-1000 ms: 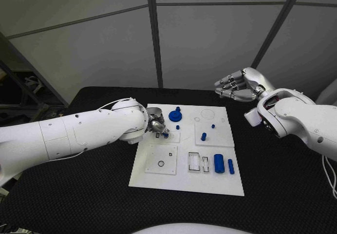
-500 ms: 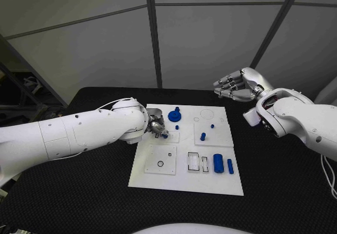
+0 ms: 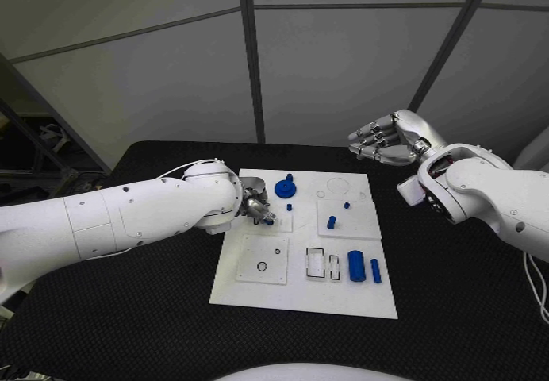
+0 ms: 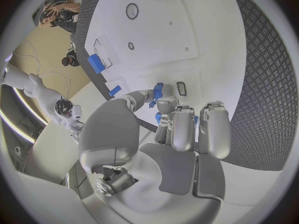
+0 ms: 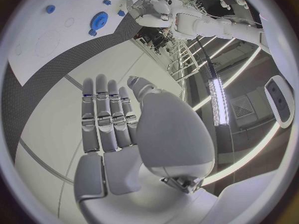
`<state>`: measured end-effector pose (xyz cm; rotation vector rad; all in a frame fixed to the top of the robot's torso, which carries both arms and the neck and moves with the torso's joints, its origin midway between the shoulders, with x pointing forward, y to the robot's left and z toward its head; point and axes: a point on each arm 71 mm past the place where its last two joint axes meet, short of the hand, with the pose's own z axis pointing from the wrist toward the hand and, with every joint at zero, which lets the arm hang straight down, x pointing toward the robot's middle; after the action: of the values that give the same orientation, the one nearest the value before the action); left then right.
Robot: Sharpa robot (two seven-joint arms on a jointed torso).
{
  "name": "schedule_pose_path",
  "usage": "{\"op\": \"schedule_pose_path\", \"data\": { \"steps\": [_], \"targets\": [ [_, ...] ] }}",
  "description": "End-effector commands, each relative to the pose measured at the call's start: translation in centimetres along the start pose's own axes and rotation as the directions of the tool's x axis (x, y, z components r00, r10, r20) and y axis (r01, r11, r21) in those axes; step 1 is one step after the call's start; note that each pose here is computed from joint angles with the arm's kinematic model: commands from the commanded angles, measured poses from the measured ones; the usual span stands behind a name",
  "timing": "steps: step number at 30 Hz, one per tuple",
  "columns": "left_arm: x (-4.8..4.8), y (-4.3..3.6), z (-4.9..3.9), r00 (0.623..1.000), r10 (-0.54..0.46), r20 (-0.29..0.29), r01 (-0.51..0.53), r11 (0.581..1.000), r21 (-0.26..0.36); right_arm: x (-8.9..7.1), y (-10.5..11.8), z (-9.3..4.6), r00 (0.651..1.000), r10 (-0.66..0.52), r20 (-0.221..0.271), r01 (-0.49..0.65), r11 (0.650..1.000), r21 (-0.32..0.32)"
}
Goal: Assemble the parts on the task board
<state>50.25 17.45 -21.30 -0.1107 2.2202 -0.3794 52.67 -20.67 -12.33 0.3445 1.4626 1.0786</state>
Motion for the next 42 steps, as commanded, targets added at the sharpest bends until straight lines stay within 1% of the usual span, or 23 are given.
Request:
{"op": "schedule_pose_path", "data": {
  "steps": [1, 6, 20, 35, 42],
  "targets": [
    [0.32, 0.11, 0.03, 1.0, 0.019, -0.021, -0.02, 1.0, -0.008, 0.01, 0.17, 0.07, 1.0, -0.001, -0.005, 0.001, 1.0, -0.01],
    [0.36, 0.03, 0.1, 0.999, 0.023, -0.027, -0.023, 1.0, -0.008, 0.01, 0.17, 0.08, 1.0, -0.001, -0.005, 0.001, 1.0, -0.01],
    [0.49, 0.08, 0.58, 0.997, 0.024, -0.075, -0.026, 1.0, -0.018, -0.03, 0.13, 0.03, 1.0, -0.001, -0.006, 0.001, 1.0, -0.008],
    [0.41, 0.04, 0.92, 0.996, 0.021, -0.082, -0.023, 0.999, -0.023, 0.0, 0.11, 0.04, 1.0, 0.0, -0.011, 0.0, 1.0, -0.006],
    [0.35, 0.15, 0.96, 0.997, 0.019, -0.081, -0.021, 0.999, -0.026, -0.07, 0.04, -0.01, 1.0, -0.001, -0.011, 0.001, 1.0, -0.002]
  ]
}}
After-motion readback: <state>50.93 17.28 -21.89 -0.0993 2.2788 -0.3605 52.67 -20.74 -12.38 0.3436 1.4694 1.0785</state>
